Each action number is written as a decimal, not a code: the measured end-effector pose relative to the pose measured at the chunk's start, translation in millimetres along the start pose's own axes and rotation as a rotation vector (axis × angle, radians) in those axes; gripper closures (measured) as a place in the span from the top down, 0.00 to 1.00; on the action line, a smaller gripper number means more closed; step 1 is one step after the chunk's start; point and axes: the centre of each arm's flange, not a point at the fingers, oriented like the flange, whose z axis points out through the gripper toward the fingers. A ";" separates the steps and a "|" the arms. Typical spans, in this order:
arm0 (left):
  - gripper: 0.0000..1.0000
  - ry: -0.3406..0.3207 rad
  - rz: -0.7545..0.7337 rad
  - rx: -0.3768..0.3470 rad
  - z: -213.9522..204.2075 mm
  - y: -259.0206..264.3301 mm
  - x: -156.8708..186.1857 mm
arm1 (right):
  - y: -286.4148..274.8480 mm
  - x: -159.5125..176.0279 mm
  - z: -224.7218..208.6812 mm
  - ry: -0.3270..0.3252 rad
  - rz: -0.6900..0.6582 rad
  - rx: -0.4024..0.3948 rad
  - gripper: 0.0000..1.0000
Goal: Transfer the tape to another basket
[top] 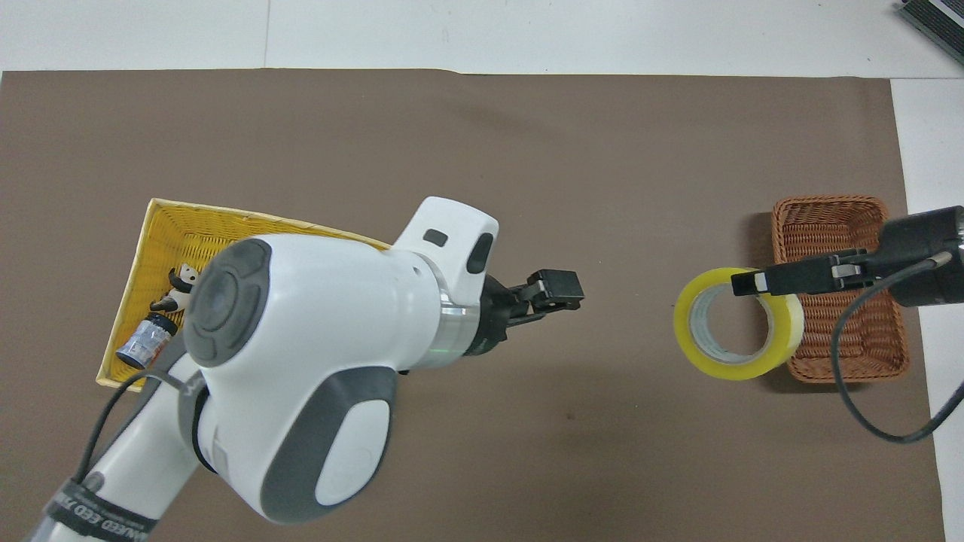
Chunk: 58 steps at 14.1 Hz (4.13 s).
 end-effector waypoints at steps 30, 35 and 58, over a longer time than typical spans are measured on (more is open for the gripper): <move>1.00 0.075 0.311 0.553 -281.7 -218.2 130.8 | 396.8 -30.7 30.1 0.167 0.160 0.039 0.56; 1.00 0.051 0.299 0.588 -281.7 -224.7 126.9 | 399.5 -30.3 31.2 0.176 0.164 0.029 1.00; 1.00 0.019 0.245 0.614 -286.5 -229.8 121.1 | 113.2 109.7 16.0 0.269 0.106 -0.620 1.00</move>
